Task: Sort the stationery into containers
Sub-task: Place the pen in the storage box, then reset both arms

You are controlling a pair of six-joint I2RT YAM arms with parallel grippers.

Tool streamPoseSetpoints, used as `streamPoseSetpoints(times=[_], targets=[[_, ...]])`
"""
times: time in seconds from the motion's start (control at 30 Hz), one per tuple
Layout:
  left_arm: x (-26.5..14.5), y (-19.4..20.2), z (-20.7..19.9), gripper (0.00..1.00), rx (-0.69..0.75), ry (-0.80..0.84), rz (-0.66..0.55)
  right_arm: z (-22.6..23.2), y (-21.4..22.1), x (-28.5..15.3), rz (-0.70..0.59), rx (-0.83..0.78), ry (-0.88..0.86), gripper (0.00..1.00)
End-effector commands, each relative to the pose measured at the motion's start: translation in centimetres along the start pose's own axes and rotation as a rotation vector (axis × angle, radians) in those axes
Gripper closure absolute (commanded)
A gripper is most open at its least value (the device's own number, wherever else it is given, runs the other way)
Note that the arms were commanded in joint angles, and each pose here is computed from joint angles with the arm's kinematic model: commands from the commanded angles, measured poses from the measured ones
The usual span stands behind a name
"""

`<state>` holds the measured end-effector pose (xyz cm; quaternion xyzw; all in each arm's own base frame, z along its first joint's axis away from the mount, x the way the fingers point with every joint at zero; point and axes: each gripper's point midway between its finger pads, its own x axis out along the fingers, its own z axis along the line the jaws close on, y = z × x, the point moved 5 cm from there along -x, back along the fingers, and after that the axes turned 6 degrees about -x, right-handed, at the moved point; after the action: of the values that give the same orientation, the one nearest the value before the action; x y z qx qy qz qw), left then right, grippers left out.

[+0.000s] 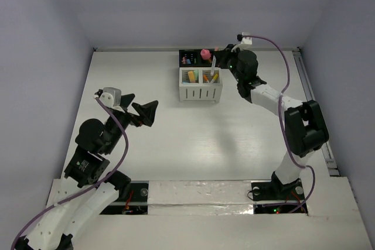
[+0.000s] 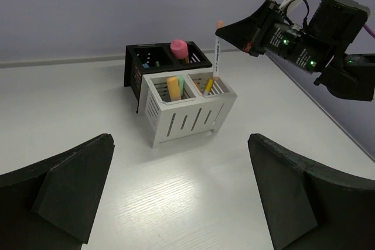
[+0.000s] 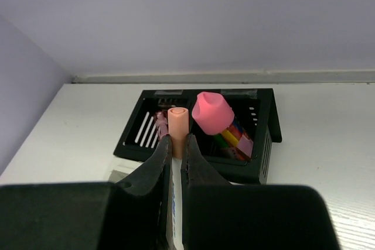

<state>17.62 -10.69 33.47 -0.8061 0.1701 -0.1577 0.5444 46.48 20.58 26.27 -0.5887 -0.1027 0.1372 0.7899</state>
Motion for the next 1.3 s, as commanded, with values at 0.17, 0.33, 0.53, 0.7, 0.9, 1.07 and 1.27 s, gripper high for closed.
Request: streamPoseSetpoints(times=[0.17,0.33,0.53,0.7,0.9,1.07,1.27], targets=[[0.6,-0.2,0.0,0.01,0.009,-0.002,-0.019,1.1,-1.5,0.3,-0.1,-0.062,-0.038,0.7],[0.8,-0.1,0.2,0.01,0.008,-0.01,-0.014,1.1,-2.2,-0.4,-0.123,-0.066,-0.034,0.33],[1.0,0.0,0.5,0.01,0.01,-0.03,-0.012,2.1,-5.4,-3.4,-0.18,-0.071,-0.072,0.21],[1.0,-0.2,0.4,0.01,0.011,-0.023,-0.018,1.5,-6.4,-8.6,-0.205,-0.058,-0.038,0.21],[0.7,-0.5,0.1,0.01,0.013,0.011,-0.034,-0.7,-9.2,-17.6,-0.314,-0.003,0.119,0.0],[-0.1,-1.6,0.4,0.01,0.002,-0.022,-0.094,-2.3,-10.0,-23.9,-0.353,-0.021,0.214,0.0],[-0.3,-1.8,1.6,0.01,-0.01,-0.102,-0.121,-2.2,-10.9,-28.4,-0.403,0.001,0.187,0.0]])
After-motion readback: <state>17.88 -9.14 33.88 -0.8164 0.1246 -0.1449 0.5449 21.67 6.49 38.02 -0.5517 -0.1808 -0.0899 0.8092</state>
